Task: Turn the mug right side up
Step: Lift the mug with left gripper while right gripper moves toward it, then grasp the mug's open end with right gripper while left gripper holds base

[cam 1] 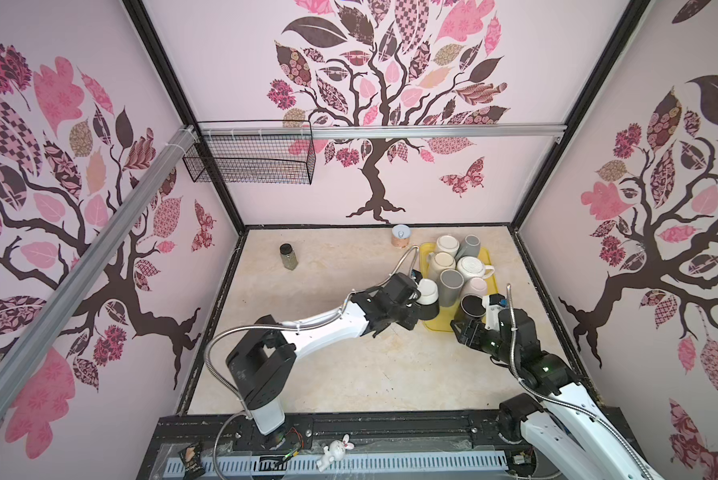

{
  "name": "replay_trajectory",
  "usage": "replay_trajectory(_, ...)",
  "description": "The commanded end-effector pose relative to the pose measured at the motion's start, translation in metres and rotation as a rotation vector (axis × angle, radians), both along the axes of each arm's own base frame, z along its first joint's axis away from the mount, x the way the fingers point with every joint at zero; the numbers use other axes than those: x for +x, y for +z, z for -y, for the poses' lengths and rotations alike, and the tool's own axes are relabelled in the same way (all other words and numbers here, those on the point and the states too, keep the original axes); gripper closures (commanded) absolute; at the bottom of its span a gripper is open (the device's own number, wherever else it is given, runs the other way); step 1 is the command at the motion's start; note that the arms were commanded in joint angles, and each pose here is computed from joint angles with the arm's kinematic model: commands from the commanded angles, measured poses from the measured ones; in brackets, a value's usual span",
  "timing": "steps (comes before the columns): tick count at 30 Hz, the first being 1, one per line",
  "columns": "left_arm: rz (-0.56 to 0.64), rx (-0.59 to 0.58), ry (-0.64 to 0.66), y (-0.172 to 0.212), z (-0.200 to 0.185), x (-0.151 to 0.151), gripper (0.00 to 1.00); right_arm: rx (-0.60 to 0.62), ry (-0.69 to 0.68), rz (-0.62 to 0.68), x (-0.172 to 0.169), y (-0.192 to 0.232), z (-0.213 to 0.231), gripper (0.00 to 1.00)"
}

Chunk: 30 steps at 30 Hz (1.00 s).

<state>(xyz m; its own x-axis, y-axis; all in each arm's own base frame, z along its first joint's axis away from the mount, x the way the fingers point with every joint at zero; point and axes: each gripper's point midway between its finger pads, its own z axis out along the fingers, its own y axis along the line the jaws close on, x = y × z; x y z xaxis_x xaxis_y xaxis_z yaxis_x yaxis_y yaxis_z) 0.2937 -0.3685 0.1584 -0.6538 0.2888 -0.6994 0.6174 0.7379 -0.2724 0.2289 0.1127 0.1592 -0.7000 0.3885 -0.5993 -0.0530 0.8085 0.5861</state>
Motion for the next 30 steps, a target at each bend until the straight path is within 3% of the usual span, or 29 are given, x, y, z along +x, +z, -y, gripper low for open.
replay_trajectory(1, 0.110, -0.322, 0.055, 0.084, -0.021, 0.018, 1.00, 0.128, 0.080, 0.127, 0.006, 0.047, -0.021, 0.36)
replay_trajectory(3, 0.116, -0.418, 0.095, 0.101, -0.044, 0.021, 1.00, 0.217, 0.091, 0.131, 0.009, 0.054, -0.031, 0.39)
replay_trajectory(8, 0.109, -0.653, 0.186, 0.144, -0.084, 0.019, 1.00, 0.580, 0.224, 0.135, 0.012, 0.082, -0.077, 0.44)
replay_trajectory(13, 0.080, -0.809, 0.214, 0.168, -0.094, 0.007, 1.00, 0.599, 0.315, 0.223, 0.008, 0.125, -0.119, 0.37)
replay_trajectory(20, -0.007, -0.996, 0.212, 0.180, -0.092, 0.001, 1.00, 0.778, 0.355, 0.138, 0.024, 0.137, -0.146, 0.35)
replay_trajectory(30, -0.100, -1.079, 0.175, 0.178, -0.072, -0.011, 1.00, 0.861, 0.397, 0.102, 0.039, 0.149, -0.167, 0.35)
